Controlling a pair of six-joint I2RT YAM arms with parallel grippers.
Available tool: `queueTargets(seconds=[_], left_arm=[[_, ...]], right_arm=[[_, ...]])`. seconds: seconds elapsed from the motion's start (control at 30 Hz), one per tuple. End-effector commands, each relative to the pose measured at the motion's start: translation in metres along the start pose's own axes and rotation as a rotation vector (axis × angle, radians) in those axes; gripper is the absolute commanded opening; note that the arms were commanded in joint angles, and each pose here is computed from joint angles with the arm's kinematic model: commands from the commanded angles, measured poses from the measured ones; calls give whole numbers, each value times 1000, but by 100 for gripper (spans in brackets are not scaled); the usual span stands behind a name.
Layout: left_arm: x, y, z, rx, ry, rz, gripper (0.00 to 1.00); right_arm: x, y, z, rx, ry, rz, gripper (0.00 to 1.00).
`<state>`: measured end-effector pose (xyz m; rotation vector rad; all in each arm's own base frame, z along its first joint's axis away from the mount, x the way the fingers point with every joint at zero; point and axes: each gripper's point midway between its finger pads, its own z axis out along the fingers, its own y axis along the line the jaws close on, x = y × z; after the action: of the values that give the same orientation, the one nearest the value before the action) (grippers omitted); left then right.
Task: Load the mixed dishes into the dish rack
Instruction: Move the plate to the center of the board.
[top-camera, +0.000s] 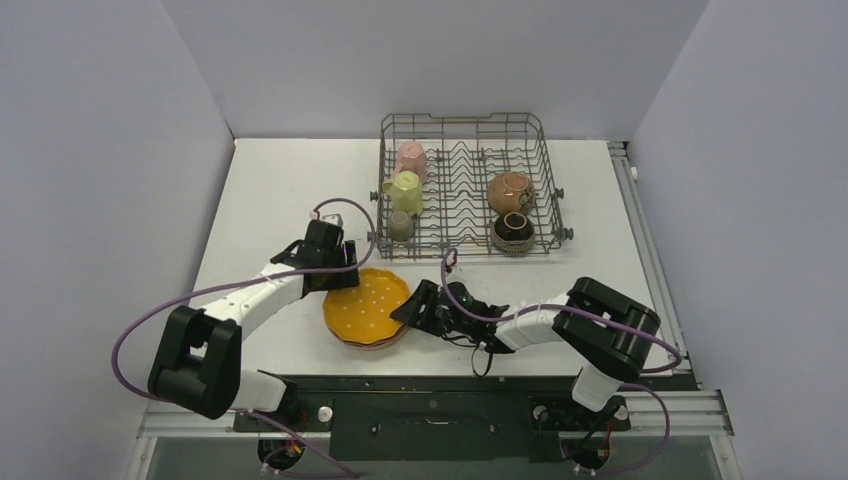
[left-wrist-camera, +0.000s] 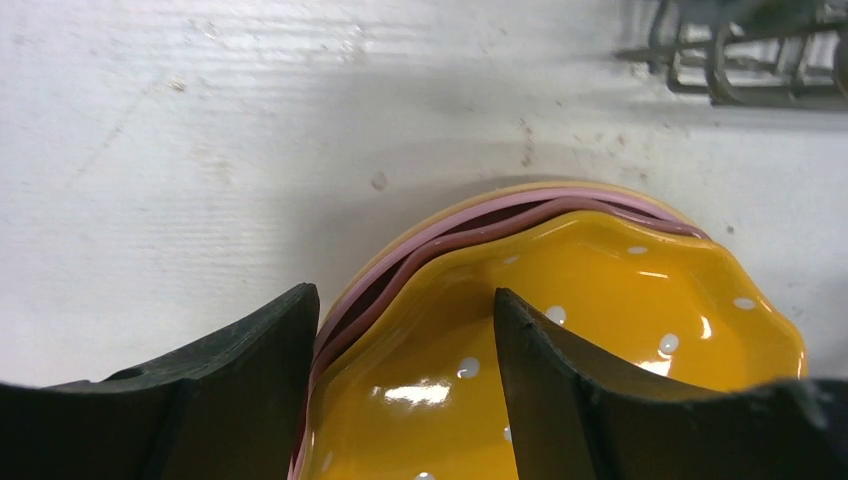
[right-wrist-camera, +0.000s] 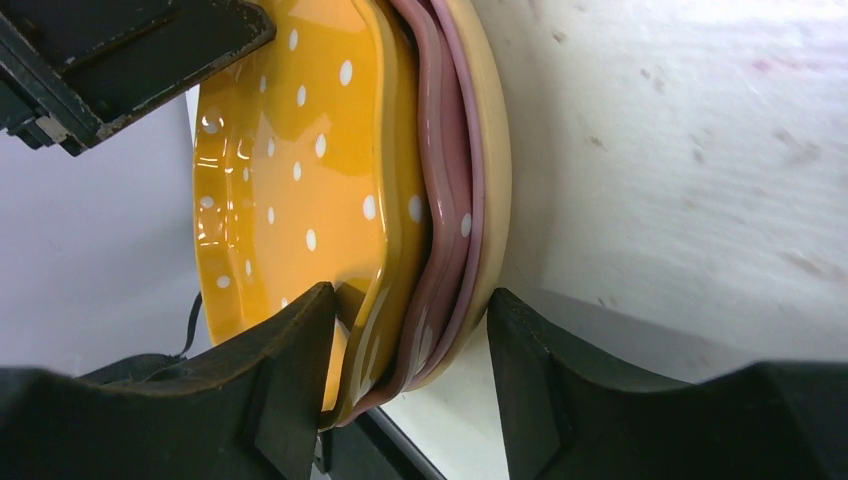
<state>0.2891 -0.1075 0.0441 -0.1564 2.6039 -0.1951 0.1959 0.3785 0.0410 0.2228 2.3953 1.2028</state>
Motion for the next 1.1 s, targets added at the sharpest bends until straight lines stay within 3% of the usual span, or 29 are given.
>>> queueTargets(seconds=[0.0,0.3,0.63,0.7,0.93,1.07], left_arm=[[102,-47,-15,193,276,-54,59],[146,-118,-41,362,273,31,60],[191,-144,-63,401,283,146,62],[186,-146,-67,400,257,146,64],[131,-139,-88,344,105,170,77],[103,-128,-104,327,29,166,85]], right_arm=[[10,-20,-21,20,8,-50,17],[10,-68,-86,115,-59,-67,15],[-6,-101,-150,249,-172,-105,18],[-10,-99,-157,256,-183,-112,21],[-38,-78,-182,378,-207,-256,49],[-69,-57,-212,452,-278,-349,58]])
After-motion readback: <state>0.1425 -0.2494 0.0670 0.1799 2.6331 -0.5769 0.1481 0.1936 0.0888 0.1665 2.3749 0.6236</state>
